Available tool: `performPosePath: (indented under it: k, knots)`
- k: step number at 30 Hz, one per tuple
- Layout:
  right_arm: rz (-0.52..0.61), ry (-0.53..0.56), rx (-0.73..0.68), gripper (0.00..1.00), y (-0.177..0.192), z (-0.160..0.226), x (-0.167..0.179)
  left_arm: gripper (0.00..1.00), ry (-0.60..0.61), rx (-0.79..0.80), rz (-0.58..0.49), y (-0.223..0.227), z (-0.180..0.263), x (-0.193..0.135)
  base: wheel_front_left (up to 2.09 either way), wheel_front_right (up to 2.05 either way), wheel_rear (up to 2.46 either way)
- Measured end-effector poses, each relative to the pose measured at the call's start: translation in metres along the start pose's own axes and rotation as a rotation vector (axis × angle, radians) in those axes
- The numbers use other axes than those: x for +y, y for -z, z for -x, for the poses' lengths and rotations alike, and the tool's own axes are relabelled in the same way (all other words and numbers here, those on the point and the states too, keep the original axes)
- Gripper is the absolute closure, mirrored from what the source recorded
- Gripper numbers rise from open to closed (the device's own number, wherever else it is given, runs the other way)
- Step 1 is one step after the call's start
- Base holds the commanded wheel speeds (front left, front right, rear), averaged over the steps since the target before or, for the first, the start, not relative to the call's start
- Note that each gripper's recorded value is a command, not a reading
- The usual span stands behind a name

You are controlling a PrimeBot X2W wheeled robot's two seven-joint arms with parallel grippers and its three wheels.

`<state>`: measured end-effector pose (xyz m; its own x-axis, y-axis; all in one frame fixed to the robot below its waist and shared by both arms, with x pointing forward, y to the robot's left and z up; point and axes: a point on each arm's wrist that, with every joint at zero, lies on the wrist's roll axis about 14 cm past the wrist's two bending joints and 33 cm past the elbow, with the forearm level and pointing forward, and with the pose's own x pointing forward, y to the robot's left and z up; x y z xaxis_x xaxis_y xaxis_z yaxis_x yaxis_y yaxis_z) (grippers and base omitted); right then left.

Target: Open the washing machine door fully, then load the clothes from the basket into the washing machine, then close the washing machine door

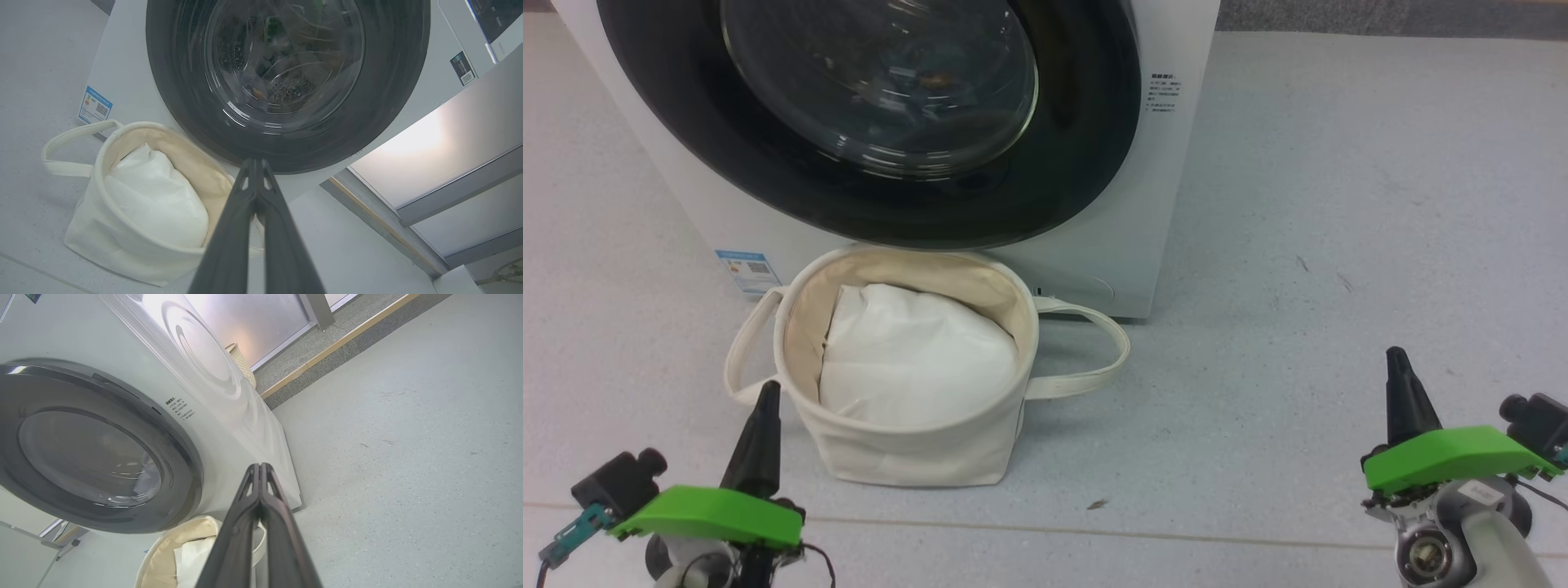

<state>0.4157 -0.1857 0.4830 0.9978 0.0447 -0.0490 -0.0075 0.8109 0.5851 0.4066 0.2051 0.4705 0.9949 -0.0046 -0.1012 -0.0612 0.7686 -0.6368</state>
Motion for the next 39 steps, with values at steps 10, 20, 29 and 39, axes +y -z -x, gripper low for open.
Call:
performPosePath:
  k: [10,20,29,39]
  knots:
    - [-0.108,0.019,-0.010,1.00,-0.004,0.002,-0.003,1.00,-0.012,0.009,0.101,0.003,0.004,0.000,0.00,0.00,0.00]
    - [-0.221,0.046,-0.008,1.00,-0.004,0.008,-0.009,1.00,-0.011,-0.003,0.210,-0.001,0.005,-0.004,0.00,0.00,0.00]
    - [-0.324,0.047,-0.017,1.00,-0.007,0.009,-0.006,1.00,-0.011,0.006,0.299,0.001,0.007,-0.006,0.00,0.00,0.00]
    - [-0.429,0.065,-0.016,1.00,-0.006,0.015,-0.012,1.00,-0.014,0.009,0.400,0.003,0.011,-0.007,0.00,0.00,0.00]
